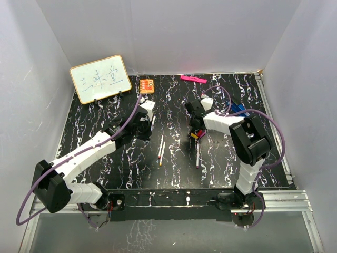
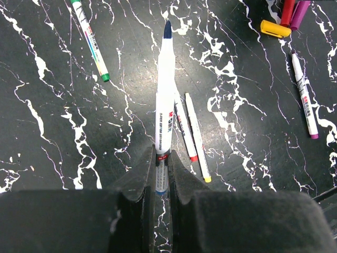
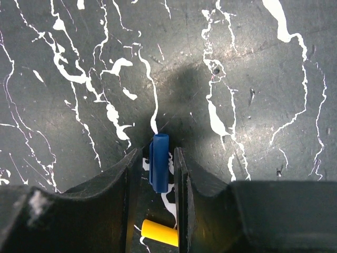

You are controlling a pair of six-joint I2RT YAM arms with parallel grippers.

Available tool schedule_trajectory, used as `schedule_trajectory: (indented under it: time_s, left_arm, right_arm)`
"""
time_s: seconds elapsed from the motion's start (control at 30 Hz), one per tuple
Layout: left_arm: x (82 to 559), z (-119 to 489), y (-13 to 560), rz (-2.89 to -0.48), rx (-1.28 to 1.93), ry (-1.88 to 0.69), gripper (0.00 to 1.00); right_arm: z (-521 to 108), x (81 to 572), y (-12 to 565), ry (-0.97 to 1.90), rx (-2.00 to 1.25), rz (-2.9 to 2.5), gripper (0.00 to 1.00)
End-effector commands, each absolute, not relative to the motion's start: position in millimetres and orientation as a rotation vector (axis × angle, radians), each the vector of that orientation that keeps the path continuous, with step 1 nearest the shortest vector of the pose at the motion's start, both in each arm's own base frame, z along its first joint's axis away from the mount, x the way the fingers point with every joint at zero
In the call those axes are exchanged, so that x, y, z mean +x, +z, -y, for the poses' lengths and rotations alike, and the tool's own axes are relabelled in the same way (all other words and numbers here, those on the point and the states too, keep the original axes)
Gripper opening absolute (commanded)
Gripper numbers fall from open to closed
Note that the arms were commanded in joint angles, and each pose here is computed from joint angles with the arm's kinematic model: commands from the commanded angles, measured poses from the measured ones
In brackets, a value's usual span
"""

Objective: Insert the pens into the pen caps

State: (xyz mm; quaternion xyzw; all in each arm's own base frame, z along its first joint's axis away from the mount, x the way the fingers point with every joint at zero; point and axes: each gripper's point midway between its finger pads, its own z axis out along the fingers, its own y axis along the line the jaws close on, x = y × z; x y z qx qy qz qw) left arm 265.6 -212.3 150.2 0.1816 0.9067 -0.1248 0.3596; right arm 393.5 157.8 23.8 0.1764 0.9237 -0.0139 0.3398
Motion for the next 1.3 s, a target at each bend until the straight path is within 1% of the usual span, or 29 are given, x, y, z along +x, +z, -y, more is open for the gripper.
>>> schedule_trajectory:
  time_s: [0.0, 0.23, 0.53, 1.1, 1.27]
  left_arm:
    - [267, 212, 153, -2.333, 0.472, -0.327, 0.0]
    - [269, 214, 156, -2.329, 0.47, -0.329, 0.0]
    - [272, 215, 159, -2.32, 0.485, -0.32, 0.0]
    - [274, 214, 162, -2.303, 0.482, -0.316, 0.0]
    - [274, 214, 162, -2.301, 0.483, -0.317, 0.0]
  right_arm:
    - [-157, 405, 19, -0.033, 0.494, -2.395, 0.28]
    - [-156, 390, 0, -0.061, 0.481, -2.485, 0.25]
    - [-152, 369, -10, -0.078, 0.483, -2.551, 0.23]
    - [-164, 330, -24, -0.087, 0.435, -2.643, 0.21]
    - [-163, 328, -30, -0.114, 0.44, -2.65, 0.21]
